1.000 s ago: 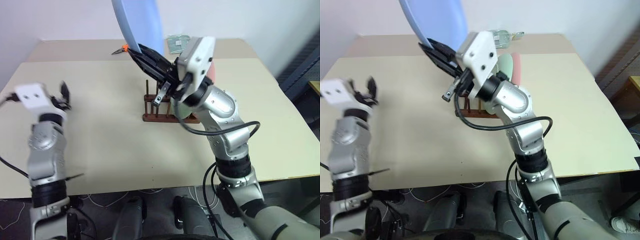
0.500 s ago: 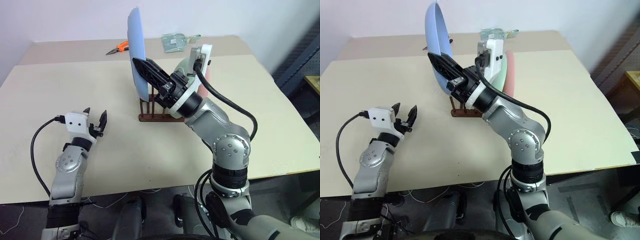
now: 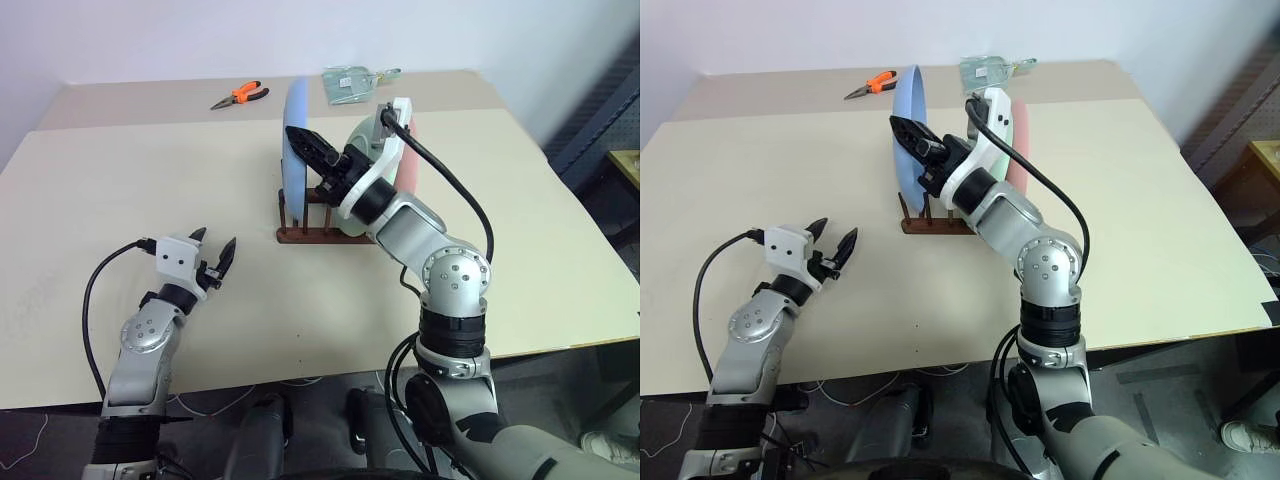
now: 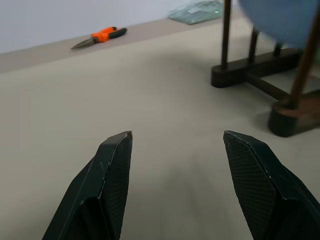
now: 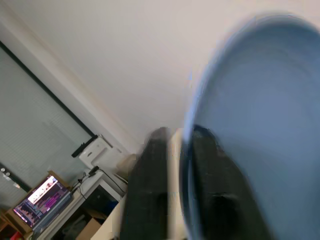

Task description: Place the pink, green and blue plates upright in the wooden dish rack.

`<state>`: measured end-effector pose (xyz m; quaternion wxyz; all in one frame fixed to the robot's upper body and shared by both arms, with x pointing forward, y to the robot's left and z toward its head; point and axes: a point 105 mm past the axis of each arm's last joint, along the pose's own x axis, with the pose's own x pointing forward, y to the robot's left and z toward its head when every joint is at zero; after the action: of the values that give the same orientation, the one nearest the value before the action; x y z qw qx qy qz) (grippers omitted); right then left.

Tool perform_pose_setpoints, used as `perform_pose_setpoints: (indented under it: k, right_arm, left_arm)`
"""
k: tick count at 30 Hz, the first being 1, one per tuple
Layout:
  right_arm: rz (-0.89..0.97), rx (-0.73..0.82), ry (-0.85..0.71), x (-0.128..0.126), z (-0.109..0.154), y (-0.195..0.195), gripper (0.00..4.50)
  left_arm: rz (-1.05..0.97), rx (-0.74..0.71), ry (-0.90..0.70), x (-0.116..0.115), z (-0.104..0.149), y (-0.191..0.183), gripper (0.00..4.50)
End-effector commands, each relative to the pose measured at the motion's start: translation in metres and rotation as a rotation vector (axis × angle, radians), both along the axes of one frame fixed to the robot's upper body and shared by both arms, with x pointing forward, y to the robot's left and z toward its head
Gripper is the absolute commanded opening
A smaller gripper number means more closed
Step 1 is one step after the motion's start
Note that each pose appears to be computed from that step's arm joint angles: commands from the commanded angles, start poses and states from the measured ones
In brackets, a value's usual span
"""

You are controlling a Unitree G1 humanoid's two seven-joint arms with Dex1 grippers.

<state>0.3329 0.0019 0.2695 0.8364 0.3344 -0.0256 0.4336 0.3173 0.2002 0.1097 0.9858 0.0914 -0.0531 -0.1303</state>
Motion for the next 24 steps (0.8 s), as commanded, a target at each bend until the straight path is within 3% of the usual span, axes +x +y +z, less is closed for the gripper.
perform_pose_setpoints:
  k: [1,4,13,17,20,24]
  right_arm:
    - [-0.024,-0.014,-0.116,-0.002,0.024,0.002,2.45]
    - [-0.097,-0.135,-0.269,-0.002,0.036,0.002,3.95]
    - [-0.266,-0.384,-0.693,-0.011,0.071,-0.022,3.95]
    - [-0.264,-0.575,-0.849,-0.023,0.064,-0.051,3.95]
    - [-0.200,-0.729,-0.877,-0.033,0.042,-0.074,3.15]
    - [-0.018,-0.966,-0.768,-0.057,-0.004,-0.107,1.05]
  left_arm:
    - [-0.043,0.021,-0.046,-0.004,0.010,-0.009,2.99]
    - [-0.059,0.017,-0.040,-0.006,0.009,-0.014,2.99]
    - [-0.113,0.024,-0.016,-0.010,0.003,-0.024,2.99]
    - [-0.166,0.033,0.002,-0.013,0.000,-0.031,2.99]
    - [-0.209,0.048,0.015,-0.015,-0.002,-0.038,2.99]
    - [-0.284,0.051,0.033,-0.017,-0.003,-0.051,2.99]
